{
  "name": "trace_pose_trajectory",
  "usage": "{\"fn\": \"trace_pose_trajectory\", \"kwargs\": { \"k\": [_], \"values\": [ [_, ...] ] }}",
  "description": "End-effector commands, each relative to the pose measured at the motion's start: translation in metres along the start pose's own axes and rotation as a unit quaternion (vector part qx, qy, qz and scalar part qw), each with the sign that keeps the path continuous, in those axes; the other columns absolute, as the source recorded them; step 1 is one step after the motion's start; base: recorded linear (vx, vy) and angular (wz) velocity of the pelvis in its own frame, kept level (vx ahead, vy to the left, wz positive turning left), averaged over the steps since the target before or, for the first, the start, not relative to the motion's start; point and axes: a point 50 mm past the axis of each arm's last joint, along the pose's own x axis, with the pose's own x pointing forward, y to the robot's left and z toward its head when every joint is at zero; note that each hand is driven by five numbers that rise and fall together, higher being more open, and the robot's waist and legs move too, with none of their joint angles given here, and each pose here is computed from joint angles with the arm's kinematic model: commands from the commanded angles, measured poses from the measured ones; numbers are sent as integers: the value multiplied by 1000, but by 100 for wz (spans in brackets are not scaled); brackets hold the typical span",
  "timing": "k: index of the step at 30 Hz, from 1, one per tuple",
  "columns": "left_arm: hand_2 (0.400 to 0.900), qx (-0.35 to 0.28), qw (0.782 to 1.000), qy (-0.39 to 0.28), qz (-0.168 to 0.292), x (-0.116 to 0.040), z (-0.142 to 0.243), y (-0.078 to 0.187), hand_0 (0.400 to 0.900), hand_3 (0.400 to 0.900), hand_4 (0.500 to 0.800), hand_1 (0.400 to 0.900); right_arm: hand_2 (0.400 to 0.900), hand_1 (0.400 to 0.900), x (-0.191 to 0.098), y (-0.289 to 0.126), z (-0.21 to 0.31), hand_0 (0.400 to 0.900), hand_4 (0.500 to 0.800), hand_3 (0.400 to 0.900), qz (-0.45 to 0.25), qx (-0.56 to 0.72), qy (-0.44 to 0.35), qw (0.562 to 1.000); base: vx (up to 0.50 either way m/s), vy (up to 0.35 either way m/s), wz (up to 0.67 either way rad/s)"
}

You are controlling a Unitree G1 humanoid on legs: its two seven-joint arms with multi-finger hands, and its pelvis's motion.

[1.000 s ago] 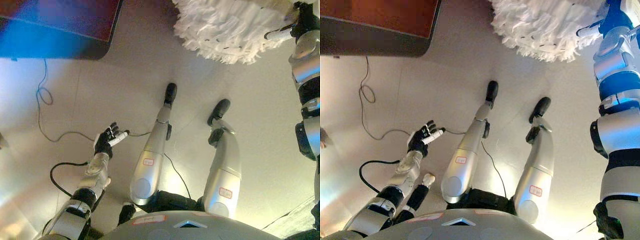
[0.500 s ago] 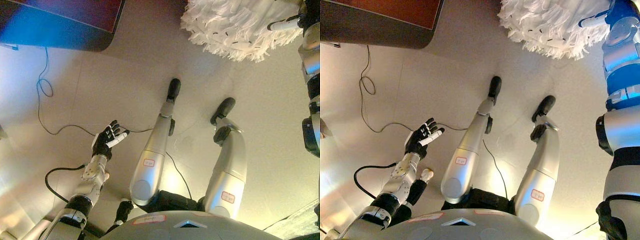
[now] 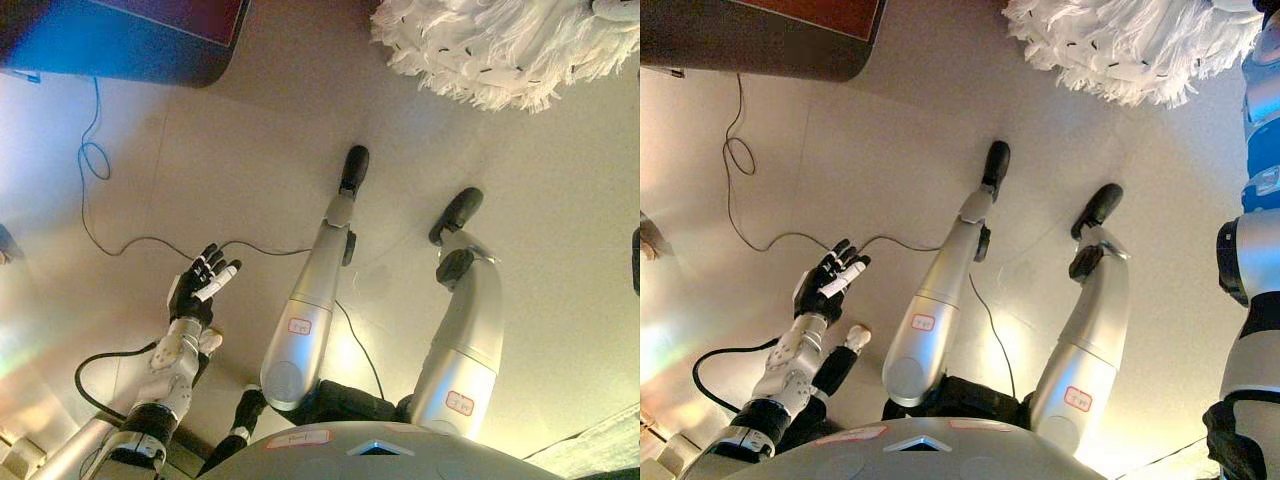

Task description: Pick up the pillow and put it on the sofa.

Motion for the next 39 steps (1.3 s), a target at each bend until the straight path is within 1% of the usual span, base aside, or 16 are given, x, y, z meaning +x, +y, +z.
{"fn": "trace_pose_trajectory", "kwargs": {
  "k": [1,10,16,19,22,29,34,39],
  "values": [
    [900,-14,998,-6,58,-25,-5,37,900,900,800,900,400,400,-2,-58,29,400,500,400,-93,-4,-89,992,-35,36,1],
    [900,-42,998,-12,55,-30,-8,39,900,900,800,900,400,400,-2,-72,28,400,500,400,-115,-2,-89,989,-38,30,3],
    [900,-45,998,-16,42,-28,-7,35,900,900,800,900,400,400,-2,-71,30,400,500,400,-105,-25,-96,990,-38,10,2],
    [900,-43,998,-16,33,-28,-6,35,900,900,800,900,400,400,-3,-63,31,400,500,400,-75,-59,-109,989,-44,16,-3],
    [900,-29,999,-10,21,-24,-5,31,900,900,800,900,400,400,-4,-54,35,400,500,400,-39,-87,-124,988,-37,25,-7],
    [900,13,999,34,-5,-14,-10,22,900,900,800,900,400,400,-8,-36,45,400,500,400,39,-128,-157,979,-30,32,-10],
    [900,45,996,72,6,-9,-16,25,900,900,800,900,400,400,-14,-15,43,400,500,400,110,-133,-175,969,18,16,-8],
    [900,77,990,113,32,-8,-23,34,900,900,800,900,400,400,-21,8,26,400,500,400,197,-137,-169,956,138,-15,-1]
  ]
}}
